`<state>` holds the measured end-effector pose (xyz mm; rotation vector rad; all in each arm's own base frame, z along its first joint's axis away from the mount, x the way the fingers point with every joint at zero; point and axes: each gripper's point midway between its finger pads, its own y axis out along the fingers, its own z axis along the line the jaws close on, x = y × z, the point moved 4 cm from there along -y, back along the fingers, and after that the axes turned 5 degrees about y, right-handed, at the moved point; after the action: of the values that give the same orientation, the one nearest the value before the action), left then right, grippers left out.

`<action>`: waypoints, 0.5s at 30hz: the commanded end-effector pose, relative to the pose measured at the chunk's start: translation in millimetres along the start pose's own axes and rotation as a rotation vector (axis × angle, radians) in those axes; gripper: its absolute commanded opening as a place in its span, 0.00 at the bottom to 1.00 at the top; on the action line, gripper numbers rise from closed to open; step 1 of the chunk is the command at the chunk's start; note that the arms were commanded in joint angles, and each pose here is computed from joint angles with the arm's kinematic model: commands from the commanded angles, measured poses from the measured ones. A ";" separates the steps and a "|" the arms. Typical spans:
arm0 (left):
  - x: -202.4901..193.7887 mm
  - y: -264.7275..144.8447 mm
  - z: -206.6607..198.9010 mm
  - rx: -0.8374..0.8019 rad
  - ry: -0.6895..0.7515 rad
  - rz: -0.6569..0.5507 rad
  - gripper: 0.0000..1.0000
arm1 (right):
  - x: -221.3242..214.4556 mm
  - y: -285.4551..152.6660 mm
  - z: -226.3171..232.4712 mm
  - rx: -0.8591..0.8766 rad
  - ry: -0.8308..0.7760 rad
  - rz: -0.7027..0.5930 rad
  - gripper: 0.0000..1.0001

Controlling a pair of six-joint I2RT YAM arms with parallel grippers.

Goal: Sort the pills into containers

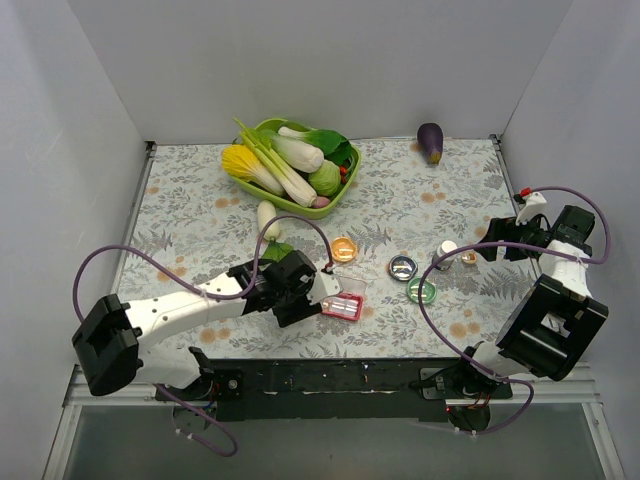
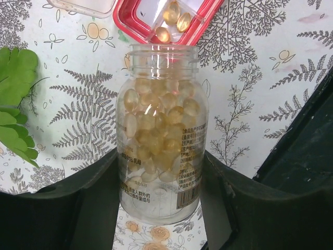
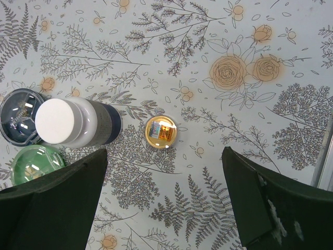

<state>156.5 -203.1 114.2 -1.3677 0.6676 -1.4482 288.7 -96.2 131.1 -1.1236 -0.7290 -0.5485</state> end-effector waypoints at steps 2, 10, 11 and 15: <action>10.0 3.3 -2.1 0.009 -0.041 -0.110 0.00 | -2.2 0.4 -0.1 0.007 0.011 -0.002 0.98; 7.6 8.9 -4.1 0.021 -0.048 -0.150 0.00 | -2.8 0.8 -1.4 0.001 0.011 0.000 0.98; 9.0 7.8 -3.3 0.028 -0.049 -0.163 0.00 | -2.5 0.6 -1.3 0.001 0.010 -0.001 0.98; 20.4 -2.5 2.6 0.062 -0.074 -0.291 0.00 | -2.8 0.4 -0.5 0.004 0.007 -0.002 0.98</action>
<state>153.4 -206.8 98.6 -1.4370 0.5685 -1.4933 288.6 -96.2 130.9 -1.1245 -0.7279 -0.5486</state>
